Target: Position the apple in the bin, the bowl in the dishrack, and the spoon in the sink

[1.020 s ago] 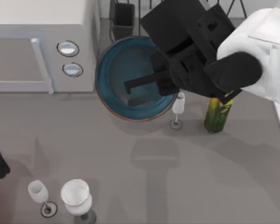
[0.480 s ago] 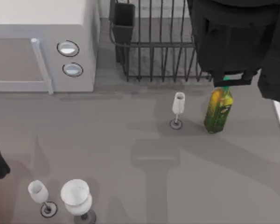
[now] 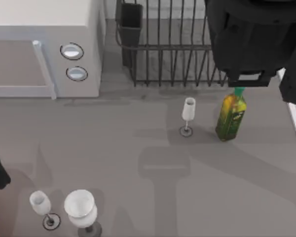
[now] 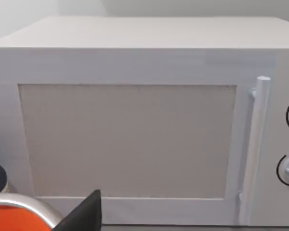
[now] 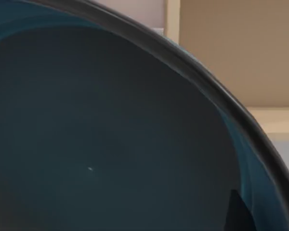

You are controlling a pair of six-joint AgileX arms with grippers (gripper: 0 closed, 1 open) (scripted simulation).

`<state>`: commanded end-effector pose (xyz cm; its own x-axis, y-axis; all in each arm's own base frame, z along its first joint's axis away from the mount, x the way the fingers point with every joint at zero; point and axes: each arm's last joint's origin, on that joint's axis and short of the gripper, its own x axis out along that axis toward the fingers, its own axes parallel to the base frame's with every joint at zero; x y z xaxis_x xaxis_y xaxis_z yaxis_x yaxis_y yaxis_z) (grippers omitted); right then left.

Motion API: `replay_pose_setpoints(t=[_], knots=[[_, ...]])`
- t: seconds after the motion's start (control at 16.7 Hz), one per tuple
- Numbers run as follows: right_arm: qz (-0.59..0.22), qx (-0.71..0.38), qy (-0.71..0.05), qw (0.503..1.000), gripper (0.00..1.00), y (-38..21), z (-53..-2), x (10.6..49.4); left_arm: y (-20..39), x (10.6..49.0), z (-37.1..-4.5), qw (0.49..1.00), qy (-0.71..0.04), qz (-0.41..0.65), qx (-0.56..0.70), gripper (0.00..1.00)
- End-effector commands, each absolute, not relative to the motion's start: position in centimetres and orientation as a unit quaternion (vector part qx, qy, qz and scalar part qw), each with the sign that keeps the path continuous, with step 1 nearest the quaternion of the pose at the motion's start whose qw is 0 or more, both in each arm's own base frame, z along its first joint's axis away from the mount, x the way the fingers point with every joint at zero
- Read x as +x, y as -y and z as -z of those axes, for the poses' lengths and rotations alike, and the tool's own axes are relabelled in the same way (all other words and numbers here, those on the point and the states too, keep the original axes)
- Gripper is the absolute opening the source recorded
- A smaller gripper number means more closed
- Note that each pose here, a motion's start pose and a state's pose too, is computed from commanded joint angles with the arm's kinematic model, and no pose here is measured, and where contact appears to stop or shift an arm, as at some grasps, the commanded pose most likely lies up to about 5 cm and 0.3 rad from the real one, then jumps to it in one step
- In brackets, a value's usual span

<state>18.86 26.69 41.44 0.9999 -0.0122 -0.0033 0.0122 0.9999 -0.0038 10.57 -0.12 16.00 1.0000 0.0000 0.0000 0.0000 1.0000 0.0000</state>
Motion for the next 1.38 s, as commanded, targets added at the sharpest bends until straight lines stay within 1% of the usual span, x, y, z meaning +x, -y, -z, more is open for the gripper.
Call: replay_pose_setpoints(t=[0.18,0.42,0.6,0.72,0.9,1.14,1.38], knots=[[0.003,-0.005,-0.004,1.0,0.0,-28.3,-39.0,21.9,0.1,10.6,-16.0,1.0,0.0,0.0,0.0,1.0],[0.001,-0.002,-0.001,1.0,0.0,-29.9,-32.4,29.0,0.1,10.6,-16.0,1.0,0.0,0.0,0.0,1.0],[0.003,0.003,0.004,1.0,0.0,-28.8,-26.8,34.2,0.1,10.6,-16.0,1.0,0.0,0.0,0.0,1.0],[0.004,0.002,0.003,1.0,0.0,-27.5,-23.9,36.7,0.1,10.6,-16.0,1.0,0.0,0.0,0.0,1.0],[0.005,0.0,0.0,1.0,0.0,-26.2,-21.9,38.2,0.1,10.6,-16.0,1.0,0.0,0.0,0.0,1.0],[0.005,0.0,0.0,1.0,0.0,-26.2,-21.9,38.2,0.1,10.6,-16.0,1.0,0.0,0.0,0.0,1.0],[0.005,0.0,0.0,1.0,0.3,-26.2,-21.9,38.2,0.1,10.6,-16.0,1.0,0.0,0.0,0.0,1.0]])
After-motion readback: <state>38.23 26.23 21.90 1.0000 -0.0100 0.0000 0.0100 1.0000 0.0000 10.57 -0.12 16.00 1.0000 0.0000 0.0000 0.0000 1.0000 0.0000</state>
